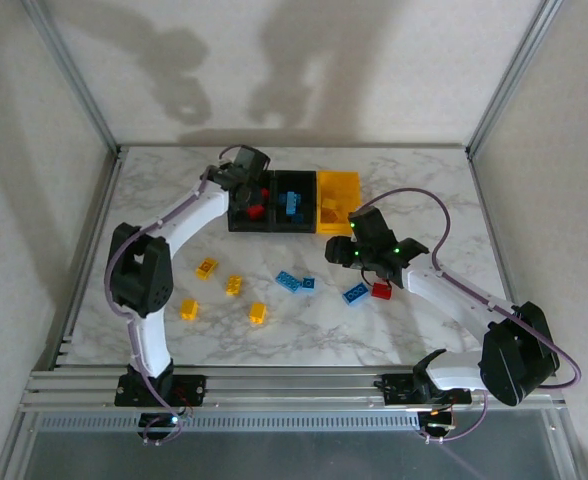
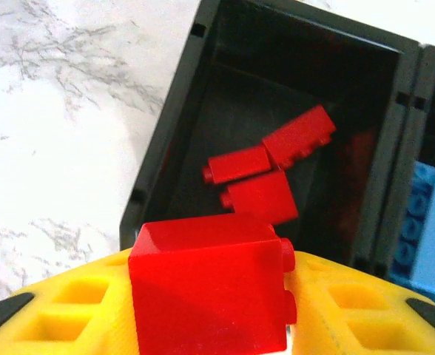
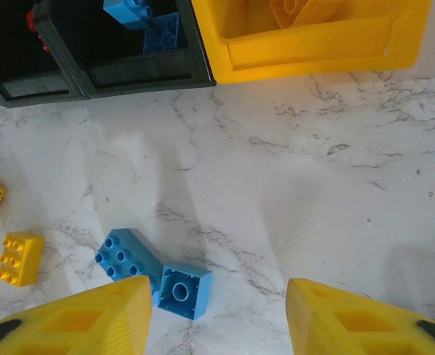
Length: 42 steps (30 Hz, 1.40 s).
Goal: Sort the legos into containers by color
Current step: Place the lego in the container.
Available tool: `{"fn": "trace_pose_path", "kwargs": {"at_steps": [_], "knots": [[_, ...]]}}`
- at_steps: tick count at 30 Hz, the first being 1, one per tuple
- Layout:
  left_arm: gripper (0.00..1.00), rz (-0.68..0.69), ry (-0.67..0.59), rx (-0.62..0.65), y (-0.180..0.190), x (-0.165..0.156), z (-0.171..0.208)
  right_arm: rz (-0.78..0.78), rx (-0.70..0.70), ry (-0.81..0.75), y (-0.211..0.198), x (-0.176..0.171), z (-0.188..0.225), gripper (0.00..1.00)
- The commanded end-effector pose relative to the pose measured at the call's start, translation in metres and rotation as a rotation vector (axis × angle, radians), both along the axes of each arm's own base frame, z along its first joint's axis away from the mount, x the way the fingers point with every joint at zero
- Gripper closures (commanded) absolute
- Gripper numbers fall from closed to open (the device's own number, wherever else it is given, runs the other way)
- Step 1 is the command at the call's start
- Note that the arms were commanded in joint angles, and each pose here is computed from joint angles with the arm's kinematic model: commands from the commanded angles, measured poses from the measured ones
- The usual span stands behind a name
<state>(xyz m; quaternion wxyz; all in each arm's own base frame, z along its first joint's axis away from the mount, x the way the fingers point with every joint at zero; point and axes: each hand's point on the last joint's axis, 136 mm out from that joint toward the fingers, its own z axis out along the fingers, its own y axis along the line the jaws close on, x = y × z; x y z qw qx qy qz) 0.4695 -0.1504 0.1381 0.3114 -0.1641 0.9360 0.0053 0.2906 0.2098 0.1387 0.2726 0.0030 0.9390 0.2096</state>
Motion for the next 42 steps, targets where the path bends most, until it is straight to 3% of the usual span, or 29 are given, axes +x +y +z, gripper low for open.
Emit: {"fn": "trace_pose_path", "kwargs": {"at_steps": [1,20,30,42], "knots": [[0.58,-0.035,0.072,0.031,-0.001,0.005,-0.022,0.002,0.007,-0.03,0.006,0.006,0.012,0.49],[0.51,-0.016,0.076,0.066,-0.008,0.062,-0.04,-0.013,-0.029,-0.026,-0.001,0.006,0.011,0.49],[0.44,-0.002,0.077,0.088,-0.006,0.071,-0.047,-0.027,-0.044,-0.04,-0.006,0.006,0.014,0.49],[0.37,-0.016,-0.012,0.036,-0.01,0.062,0.008,-0.02,-0.044,-0.047,-0.004,0.008,0.014,0.49]]}}
